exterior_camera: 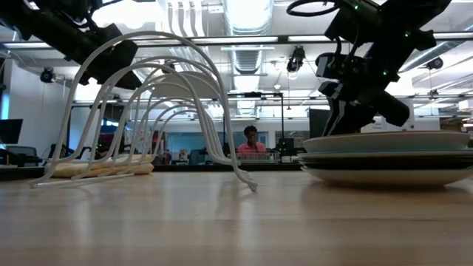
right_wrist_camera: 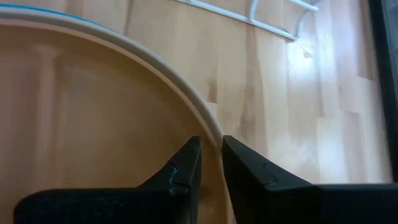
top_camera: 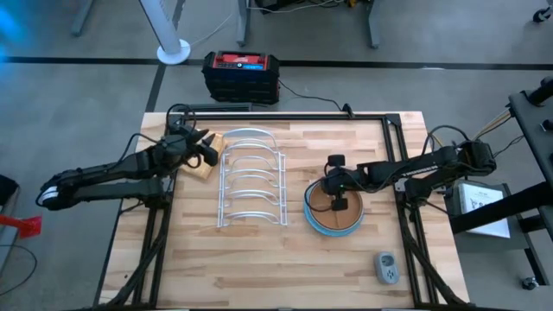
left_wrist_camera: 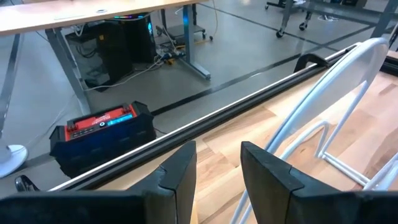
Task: Sort dishes
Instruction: Put the brown plate into the dishwasher rack
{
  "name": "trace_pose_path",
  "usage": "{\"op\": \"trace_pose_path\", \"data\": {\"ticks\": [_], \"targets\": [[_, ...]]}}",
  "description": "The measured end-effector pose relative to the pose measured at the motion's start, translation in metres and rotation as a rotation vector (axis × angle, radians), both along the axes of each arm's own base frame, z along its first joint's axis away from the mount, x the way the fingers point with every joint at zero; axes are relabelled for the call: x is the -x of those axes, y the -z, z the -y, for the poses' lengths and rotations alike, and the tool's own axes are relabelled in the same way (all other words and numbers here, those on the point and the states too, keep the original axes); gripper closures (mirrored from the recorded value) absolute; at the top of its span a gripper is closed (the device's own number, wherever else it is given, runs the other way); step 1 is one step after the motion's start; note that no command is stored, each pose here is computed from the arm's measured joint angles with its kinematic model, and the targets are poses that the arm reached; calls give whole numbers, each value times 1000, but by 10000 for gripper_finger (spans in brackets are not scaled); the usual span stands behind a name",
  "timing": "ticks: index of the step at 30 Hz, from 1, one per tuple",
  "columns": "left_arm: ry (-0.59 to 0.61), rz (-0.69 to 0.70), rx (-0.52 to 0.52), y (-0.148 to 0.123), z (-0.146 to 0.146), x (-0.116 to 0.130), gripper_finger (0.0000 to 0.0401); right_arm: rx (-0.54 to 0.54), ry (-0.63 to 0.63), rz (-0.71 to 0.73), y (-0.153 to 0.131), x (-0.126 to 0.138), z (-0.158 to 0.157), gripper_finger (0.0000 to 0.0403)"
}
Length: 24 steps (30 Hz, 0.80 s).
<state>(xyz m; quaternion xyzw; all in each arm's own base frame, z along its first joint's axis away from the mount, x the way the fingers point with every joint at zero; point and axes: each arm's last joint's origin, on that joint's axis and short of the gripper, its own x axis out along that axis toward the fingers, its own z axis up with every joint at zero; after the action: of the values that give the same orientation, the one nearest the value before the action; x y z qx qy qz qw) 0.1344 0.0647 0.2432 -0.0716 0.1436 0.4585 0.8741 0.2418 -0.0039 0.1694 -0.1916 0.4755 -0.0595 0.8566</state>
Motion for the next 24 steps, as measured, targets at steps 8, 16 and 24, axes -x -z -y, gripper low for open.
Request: {"op": "trace_pose_path", "data": {"ticks": [8, 16, 24], "targets": [[0, 4, -4, -1, 0, 0, 285, 17, 6, -11, 0, 1, 1, 315], [4, 6, -22, -2, 0, -1, 285, 17, -4, -14, 1, 1, 0, 302], [4, 9, -27, -3, 0, -1, 285, -20, -5, -15, 1, 1, -1, 299]]}}
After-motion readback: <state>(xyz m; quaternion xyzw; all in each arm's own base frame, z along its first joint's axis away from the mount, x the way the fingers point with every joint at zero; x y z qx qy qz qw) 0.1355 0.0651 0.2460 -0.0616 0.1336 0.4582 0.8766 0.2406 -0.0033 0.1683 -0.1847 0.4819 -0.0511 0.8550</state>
